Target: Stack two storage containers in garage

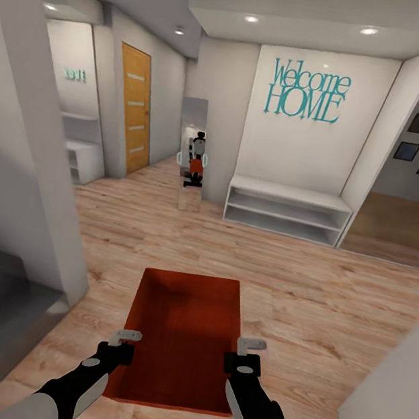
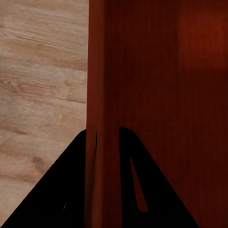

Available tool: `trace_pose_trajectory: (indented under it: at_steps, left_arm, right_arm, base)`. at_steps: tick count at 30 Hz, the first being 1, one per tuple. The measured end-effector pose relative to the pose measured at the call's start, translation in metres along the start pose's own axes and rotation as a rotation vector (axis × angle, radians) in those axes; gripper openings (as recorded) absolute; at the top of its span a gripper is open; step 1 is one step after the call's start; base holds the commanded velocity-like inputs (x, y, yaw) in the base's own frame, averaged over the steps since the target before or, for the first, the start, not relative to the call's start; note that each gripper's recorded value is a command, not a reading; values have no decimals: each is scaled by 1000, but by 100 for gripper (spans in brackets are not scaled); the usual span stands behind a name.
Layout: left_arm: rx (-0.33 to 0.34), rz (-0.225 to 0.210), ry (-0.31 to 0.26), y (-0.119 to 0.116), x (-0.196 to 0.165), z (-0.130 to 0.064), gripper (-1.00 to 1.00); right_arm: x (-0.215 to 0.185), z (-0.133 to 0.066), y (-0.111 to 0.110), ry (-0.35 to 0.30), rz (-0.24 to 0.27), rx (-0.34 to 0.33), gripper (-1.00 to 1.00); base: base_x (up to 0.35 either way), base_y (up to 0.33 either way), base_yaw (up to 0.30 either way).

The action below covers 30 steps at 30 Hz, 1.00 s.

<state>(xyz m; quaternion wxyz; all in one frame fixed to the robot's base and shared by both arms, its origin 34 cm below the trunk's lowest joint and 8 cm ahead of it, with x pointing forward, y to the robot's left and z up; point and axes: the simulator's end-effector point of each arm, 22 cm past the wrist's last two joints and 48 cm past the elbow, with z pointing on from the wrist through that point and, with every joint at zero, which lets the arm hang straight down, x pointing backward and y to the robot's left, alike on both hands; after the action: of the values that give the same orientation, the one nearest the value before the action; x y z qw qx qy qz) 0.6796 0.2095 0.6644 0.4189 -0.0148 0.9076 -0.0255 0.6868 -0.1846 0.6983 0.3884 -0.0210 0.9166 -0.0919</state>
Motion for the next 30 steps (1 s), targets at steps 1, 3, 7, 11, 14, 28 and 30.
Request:
trace_pose_trajectory:
  at_steps: [1,3,7,11,14,28,30]
  left_arm:
    - [0,0,0,0,0,0,-100]
    - [0,0,0,0,0,0,-100]
    - [0,0,0,0,0,0,-100]
    - [0,0,0,0,0,0,-100]
    - [0,1,0,0,0,0,-100]
    - [0,0,1,0,0,0,-100]
    - [0,0,1,0,0,0,-100]
  right_arm:
    - [0,0,0,0,0,0,-100]
    - [0,0,0,0,0,0,-100]
    - [0,0,0,0,0,0,-100]
    - [0,0,0,0,0,0,-100]
    - [0,0,0,0,0,0,-100]
    - [0,0,0,1,0,0,-100]
    - [0,0,0,1,-1,0,-100]
  base:
    - [339,0,0]
    - [339,0,0]
    - [339,0,0]
    - [339,0,0]
    - [339,0,0]
    - [340,0,0]
    - [340,0,0]
